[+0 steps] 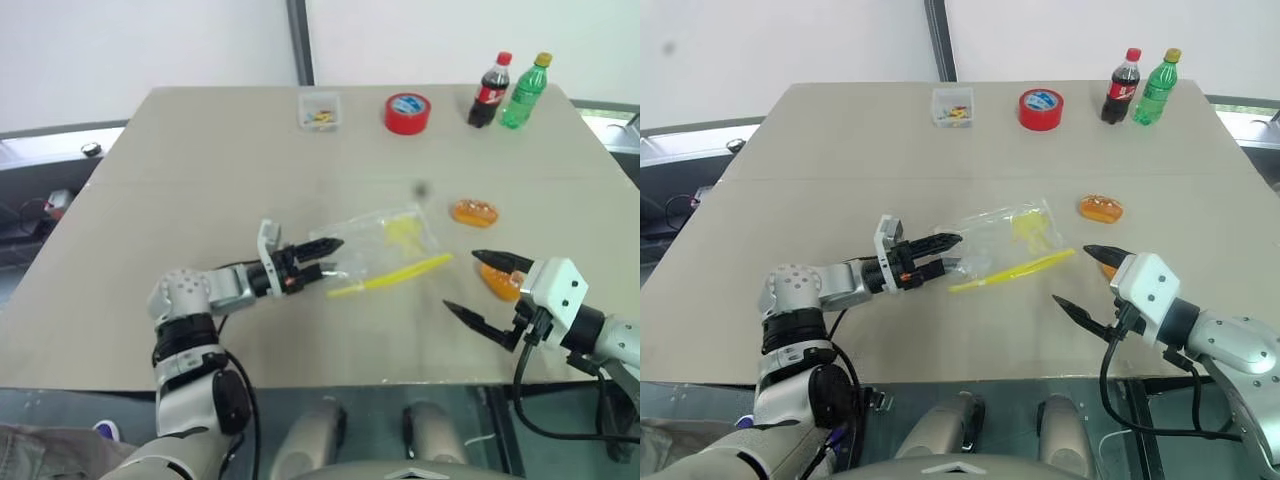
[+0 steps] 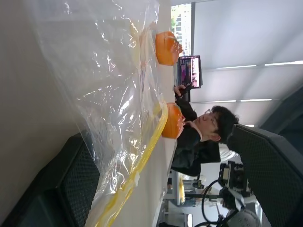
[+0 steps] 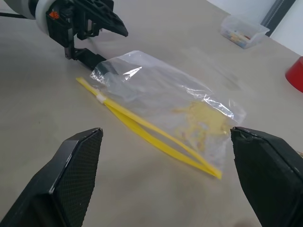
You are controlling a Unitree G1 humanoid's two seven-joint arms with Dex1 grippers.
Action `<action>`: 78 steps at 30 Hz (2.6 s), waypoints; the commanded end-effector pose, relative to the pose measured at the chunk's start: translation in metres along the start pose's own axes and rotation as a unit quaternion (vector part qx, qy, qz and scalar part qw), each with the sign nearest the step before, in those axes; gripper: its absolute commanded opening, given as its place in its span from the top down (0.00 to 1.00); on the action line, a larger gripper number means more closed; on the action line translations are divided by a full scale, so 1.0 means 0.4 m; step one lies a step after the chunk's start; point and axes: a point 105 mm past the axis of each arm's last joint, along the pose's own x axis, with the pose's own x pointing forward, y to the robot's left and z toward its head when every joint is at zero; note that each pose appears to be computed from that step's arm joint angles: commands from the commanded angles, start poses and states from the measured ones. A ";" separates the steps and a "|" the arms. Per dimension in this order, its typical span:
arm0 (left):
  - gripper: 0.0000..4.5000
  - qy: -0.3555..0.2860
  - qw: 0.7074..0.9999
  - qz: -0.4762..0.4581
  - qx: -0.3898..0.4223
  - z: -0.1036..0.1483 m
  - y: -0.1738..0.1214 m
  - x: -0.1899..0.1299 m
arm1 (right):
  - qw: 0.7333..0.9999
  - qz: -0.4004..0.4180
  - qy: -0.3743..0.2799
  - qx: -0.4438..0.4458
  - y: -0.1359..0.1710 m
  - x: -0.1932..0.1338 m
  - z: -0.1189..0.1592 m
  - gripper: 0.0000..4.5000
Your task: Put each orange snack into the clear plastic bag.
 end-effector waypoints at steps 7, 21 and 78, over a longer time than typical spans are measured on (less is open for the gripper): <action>0.12 0.040 0.997 -0.011 -0.058 -0.068 0.033 0.079 | 1.000 -0.005 -0.019 -0.015 0.014 0.007 0.034 0.00; 0.98 0.038 0.984 -0.158 -0.076 -0.022 -0.127 0.064 | 0.993 -0.028 -0.018 -0.116 0.029 0.083 0.014 0.00; 0.29 -0.136 0.820 0.068 0.552 0.046 -0.293 -0.005 | 0.957 -0.178 0.037 -0.227 -0.355 0.318 0.043 1.00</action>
